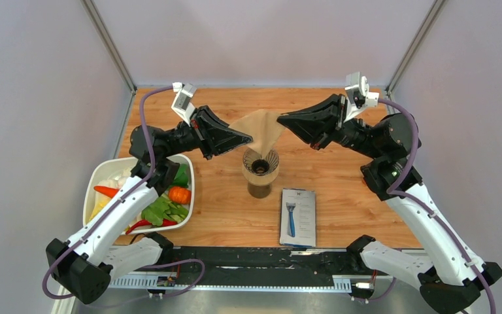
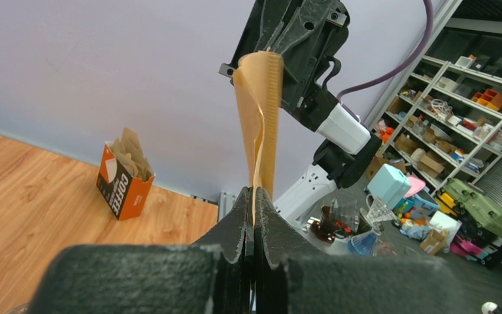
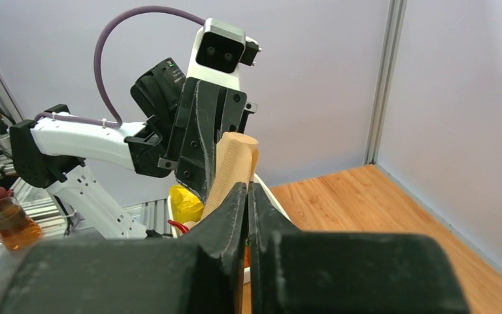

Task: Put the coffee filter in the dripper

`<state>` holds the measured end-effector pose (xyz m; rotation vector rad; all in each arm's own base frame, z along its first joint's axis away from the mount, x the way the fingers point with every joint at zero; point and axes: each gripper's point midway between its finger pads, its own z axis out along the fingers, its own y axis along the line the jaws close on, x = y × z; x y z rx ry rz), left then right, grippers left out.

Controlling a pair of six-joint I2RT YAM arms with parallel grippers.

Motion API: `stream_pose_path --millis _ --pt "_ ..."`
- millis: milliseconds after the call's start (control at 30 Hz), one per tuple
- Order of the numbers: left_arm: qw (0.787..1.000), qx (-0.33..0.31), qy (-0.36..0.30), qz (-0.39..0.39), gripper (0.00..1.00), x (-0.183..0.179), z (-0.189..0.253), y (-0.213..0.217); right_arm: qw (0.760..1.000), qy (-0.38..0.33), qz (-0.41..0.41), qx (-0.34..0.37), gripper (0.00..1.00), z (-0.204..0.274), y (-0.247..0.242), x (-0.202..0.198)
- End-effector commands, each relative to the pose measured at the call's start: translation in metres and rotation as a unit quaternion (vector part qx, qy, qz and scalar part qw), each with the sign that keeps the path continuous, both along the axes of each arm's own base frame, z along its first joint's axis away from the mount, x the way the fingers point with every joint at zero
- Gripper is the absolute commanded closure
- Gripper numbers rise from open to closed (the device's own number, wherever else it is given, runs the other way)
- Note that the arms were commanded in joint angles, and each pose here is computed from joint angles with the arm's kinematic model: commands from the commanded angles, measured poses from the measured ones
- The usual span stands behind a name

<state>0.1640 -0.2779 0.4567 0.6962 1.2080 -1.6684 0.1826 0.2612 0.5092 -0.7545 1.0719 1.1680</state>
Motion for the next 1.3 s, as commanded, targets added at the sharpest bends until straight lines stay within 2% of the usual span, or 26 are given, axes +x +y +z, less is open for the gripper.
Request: stream_pose_path --millis 0,33,67,100,267,533,667,833,967,1000,1033,1100,1133,1167,1200,1267 --pt "1.0 -0.015 -0.019 -0.004 1.0 -0.005 0.008 0.005 0.999 -0.031 -0.004 0.02 0.62 0.025 -0.01 -0.01" --pt "1.0 -0.017 -0.021 -0.004 1.0 -0.005 0.01 0.005 0.999 -0.028 -0.004 0.02 0.34 0.023 -0.011 -0.01" --pt "1.0 -0.02 -0.021 -0.004 1.0 -0.005 0.012 0.005 1.0 -0.021 -0.001 0.018 0.17 0.02 -0.01 -0.01" --pt "0.999 -0.023 -0.025 -0.005 1.0 -0.006 0.015 0.005 1.0 -0.013 0.009 0.014 0.12 0.014 -0.008 -0.012" --pt "0.999 -0.027 -0.028 -0.008 1.0 -0.005 0.023 0.005 0.995 0.055 0.077 -0.022 0.19 -0.027 0.008 -0.019" --pt "0.999 -0.03 -0.025 -0.007 1.0 -0.002 0.027 0.003 0.99 0.074 0.115 -0.033 0.18 -0.046 0.022 -0.022" --pt "0.999 -0.03 -0.024 -0.009 1.0 -0.002 0.027 0.002 0.988 0.08 0.124 -0.042 0.29 -0.057 0.028 -0.023" --pt "0.999 -0.028 -0.023 -0.009 1.0 -0.001 0.025 0.001 0.986 0.088 0.134 -0.047 0.62 -0.063 0.033 -0.023" --pt "0.999 -0.025 -0.024 -0.009 1.0 -0.003 0.023 0.002 0.988 0.07 0.133 -0.045 0.95 -0.057 0.031 -0.026" --pt "0.999 -0.023 -0.021 -0.009 1.0 -0.003 0.022 0.002 0.988 0.068 0.132 -0.046 1.0 -0.057 0.03 -0.026" --pt "0.999 -0.022 -0.023 -0.008 0.99 -0.004 0.022 0.003 0.988 0.067 0.129 -0.047 1.0 -0.057 0.029 -0.026" --pt "1.0 -0.017 -0.017 -0.007 0.91 -0.004 0.021 0.004 0.988 0.066 0.128 -0.05 1.0 -0.058 0.028 -0.027" --pt "1.0 -0.01 -0.008 -0.004 0.82 -0.001 0.018 0.004 0.988 0.067 0.126 -0.051 1.0 -0.059 0.027 -0.028" --pt "1.0 -0.007 -0.005 -0.003 0.78 -0.001 0.017 0.005 0.988 0.068 0.126 -0.053 1.0 -0.06 0.026 -0.029" --pt "1.0 -0.003 0.001 0.002 0.71 0.002 0.017 0.006 0.988 0.069 0.125 -0.054 1.0 -0.061 0.025 -0.03" --pt "1.0 -0.002 0.005 0.012 0.68 0.006 0.017 0.011 0.988 0.071 0.125 -0.057 1.0 -0.064 0.024 -0.032"
